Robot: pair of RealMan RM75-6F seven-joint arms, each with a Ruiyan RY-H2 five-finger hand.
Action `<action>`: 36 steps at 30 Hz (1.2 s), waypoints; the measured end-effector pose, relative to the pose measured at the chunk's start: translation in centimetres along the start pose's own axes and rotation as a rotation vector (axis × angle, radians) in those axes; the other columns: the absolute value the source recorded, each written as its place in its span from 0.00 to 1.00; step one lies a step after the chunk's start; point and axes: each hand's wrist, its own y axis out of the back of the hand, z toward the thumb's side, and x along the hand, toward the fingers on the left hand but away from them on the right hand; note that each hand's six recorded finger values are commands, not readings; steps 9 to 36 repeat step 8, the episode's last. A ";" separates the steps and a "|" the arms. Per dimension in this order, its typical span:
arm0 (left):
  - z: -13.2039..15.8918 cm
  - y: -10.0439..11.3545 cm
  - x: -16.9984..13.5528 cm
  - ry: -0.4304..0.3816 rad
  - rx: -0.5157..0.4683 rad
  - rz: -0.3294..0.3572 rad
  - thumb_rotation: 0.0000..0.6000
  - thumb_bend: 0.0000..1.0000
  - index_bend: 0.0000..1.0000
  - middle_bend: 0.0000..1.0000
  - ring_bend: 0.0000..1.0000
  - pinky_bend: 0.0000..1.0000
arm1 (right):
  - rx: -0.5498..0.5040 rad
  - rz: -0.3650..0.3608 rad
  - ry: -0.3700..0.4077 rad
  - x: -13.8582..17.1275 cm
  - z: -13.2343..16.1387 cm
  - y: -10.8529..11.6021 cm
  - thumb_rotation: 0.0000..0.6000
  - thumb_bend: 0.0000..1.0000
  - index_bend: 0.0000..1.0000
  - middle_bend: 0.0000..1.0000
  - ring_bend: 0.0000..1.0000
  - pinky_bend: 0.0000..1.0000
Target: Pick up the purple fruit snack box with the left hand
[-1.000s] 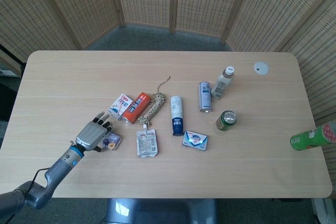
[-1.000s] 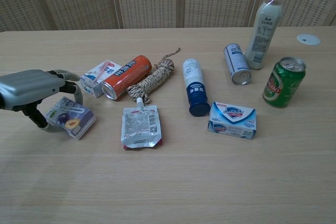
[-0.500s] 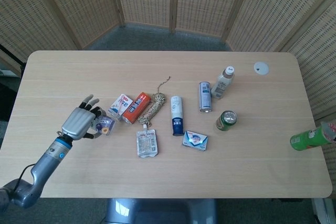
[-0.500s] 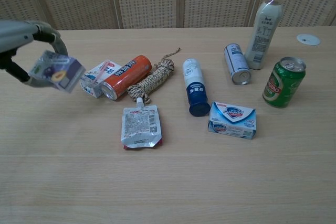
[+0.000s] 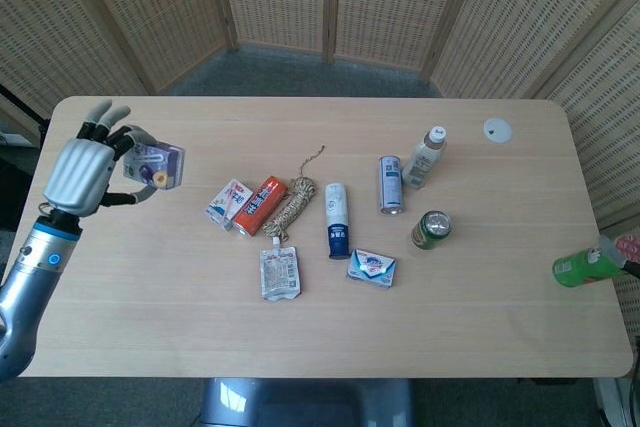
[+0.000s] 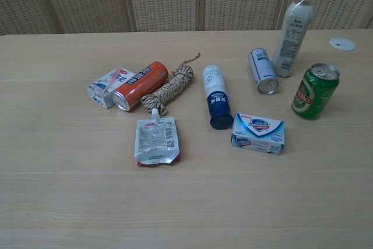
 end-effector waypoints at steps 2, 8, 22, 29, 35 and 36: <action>0.0 1.7 0.4 0.003 -0.002 0.031 0.91 0.29 0.66 0.38 0.15 0.00 | -0.002 0.003 -0.001 0.0 0.0 -0.2 0.36 0.25 0.00 0.03 0.00 0.00; 0.2 4.0 0.7 0.006 -0.042 0.066 0.91 0.29 0.66 0.37 0.15 0.00 | -0.006 0.002 -0.002 0.0 -0.1 -0.2 0.36 0.25 0.00 0.03 0.00 0.00; 0.2 4.0 0.7 0.006 -0.042 0.066 0.91 0.29 0.66 0.37 0.15 0.00 | -0.006 0.002 -0.002 0.0 -0.1 -0.2 0.36 0.25 0.00 0.03 0.00 0.00; 0.2 4.0 0.7 0.006 -0.042 0.066 0.91 0.29 0.66 0.37 0.15 0.00 | -0.006 0.002 -0.002 0.0 -0.1 -0.2 0.36 0.25 0.00 0.03 0.00 0.00; 0.2 4.0 0.7 0.006 -0.042 0.066 0.91 0.29 0.66 0.37 0.15 0.00 | -0.006 0.002 -0.002 0.0 -0.1 -0.2 0.36 0.25 0.00 0.03 0.00 0.00; 0.2 4.0 0.7 0.006 -0.042 0.066 0.91 0.29 0.66 0.37 0.15 0.00 | -0.006 0.002 -0.002 0.0 -0.1 -0.2 0.36 0.25 0.00 0.03 0.00 0.00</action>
